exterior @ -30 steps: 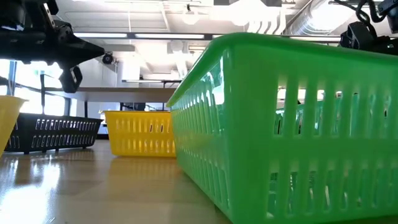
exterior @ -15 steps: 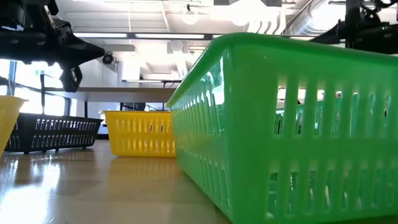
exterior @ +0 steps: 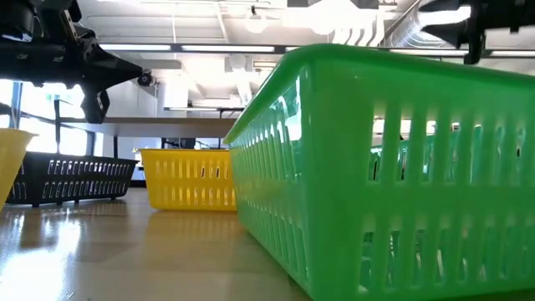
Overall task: Stack baskets on shelf by color
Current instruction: Put the top green basket on the shelf
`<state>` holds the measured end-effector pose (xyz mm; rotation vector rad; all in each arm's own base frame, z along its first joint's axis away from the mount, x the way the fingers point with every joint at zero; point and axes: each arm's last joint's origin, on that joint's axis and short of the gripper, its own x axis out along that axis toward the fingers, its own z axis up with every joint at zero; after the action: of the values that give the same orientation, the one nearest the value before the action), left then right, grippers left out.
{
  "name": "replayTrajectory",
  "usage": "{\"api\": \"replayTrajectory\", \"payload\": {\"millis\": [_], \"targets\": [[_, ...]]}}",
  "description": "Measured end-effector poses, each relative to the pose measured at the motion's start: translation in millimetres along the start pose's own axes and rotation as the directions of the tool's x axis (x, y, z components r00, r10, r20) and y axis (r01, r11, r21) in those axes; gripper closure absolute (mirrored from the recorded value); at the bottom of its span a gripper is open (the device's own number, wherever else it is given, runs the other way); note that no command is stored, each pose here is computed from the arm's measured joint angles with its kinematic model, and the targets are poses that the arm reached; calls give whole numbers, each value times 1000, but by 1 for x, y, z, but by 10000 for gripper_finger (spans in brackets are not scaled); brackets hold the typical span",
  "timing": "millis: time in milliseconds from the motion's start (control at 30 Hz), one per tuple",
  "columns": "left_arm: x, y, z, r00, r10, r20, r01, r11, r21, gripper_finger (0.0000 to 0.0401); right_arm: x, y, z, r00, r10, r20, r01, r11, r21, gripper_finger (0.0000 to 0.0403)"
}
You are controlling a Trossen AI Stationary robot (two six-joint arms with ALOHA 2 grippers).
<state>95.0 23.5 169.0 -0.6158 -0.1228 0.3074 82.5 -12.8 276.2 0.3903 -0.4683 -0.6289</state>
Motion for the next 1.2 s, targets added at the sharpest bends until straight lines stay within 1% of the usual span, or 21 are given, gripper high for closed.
{"api": "replayTrajectory", "payload": {"millis": [133, 300, 433, 533, 667, 767, 867, 967, 1133, 1200], "targets": [[0, 0, 0, 1000, 0, 0, 0, 1000, -2, 401, 14, 18, 19, 994, -40, -103, 24, 989, -147, 234], [0, 0, 0, 1000, -14, -10, 14, 1000, -2, 401, 33, 39, 27, 964, -101, -245, 23, 953, -303, 234], [0, -1, 0, 999, -28, -20, 28, 1000, -3, 401, 48, 54, 29, 928, -146, -344, -6, 914, -405, 234], [0, -1, 0, 999, -29, -20, 29, 1000, -3, 401, 59, 65, 25, 886, -171, -430, -61, 878, -474, 234], [0, -1, -1, 999, -29, -20, 29, 1000, -3, 401, 74, 76, 15, 816, -218, -536, -131, 833, -537, 234], [0, -1, 0, 999, -29, -19, 29, 1000, 11, 401, 88, 80, 5, 755, -250, -606, -173, 815, -553, 234], [0, -1, 0, 999, -29, -19, 30, 999, 28, 401, 104, 79, -10, 685, -281, -672, -225, 796, -562, 234], [0, -1, 0, 999, -29, -19, 30, 999, 30, 401, 119, 74, -27, 617, -298, -729, -273, 787, -553, 234], [0, -1, -1, 999, -29, -20, 29, 999, 29, 401, 138, 63, -57, 486, -296, -822, -353, 794, -495, 234], [0, -1, 0, 999, -29, -19, 29, 999, 27, 401, 144, 58, -68, 441, -298, -846, -379, 793, -477, 234]]}}
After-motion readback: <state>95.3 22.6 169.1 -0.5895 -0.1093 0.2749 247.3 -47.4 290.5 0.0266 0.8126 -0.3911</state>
